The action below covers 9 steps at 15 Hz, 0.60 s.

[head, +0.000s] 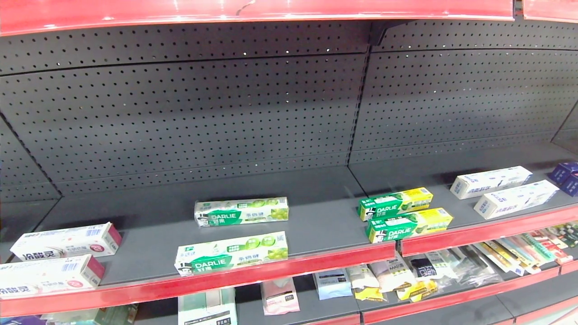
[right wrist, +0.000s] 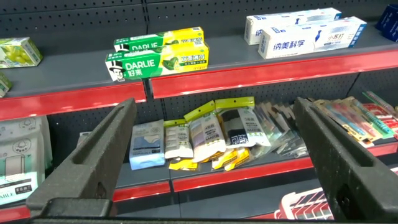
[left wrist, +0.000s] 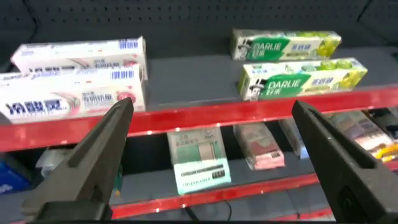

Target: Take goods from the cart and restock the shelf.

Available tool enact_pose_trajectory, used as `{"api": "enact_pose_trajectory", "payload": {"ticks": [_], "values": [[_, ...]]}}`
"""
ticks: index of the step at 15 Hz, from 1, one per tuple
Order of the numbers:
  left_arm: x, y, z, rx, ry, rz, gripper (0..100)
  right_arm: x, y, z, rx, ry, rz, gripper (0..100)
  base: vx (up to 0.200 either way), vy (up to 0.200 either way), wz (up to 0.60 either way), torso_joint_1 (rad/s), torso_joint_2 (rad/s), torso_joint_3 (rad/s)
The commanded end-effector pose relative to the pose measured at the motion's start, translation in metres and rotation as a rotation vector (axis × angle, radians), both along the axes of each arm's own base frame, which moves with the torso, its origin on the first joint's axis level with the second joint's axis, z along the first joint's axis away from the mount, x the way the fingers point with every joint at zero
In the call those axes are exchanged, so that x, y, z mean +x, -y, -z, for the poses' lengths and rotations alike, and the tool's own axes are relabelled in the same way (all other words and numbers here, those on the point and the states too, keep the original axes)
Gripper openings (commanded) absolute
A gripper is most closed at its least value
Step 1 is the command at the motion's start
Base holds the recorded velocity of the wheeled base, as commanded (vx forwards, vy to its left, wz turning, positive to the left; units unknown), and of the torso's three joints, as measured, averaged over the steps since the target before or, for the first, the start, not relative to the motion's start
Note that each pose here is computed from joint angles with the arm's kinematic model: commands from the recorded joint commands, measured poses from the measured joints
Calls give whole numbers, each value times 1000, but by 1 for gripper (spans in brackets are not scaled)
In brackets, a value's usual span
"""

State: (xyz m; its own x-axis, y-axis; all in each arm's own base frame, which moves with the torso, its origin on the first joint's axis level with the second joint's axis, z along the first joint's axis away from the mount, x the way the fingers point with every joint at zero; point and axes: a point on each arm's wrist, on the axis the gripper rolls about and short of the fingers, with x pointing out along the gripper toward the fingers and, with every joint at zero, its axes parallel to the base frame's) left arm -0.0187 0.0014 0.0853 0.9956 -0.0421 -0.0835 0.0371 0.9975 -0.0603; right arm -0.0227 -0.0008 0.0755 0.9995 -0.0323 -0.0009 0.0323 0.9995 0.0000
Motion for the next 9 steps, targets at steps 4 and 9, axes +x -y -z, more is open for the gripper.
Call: {"api": "enact_pose_trajectory", "payload": {"ticks": [4, 9], "values": [[2, 1, 8, 16, 8, 33, 100, 0, 0, 0, -2, 1, -9, 100, 0, 0, 0, 0, 0, 0], [2, 1, 8, 35, 9, 36, 100, 0, -1, 0, -3, -1, -25, 100, 0, 0, 0, 0, 0, 0]]}}
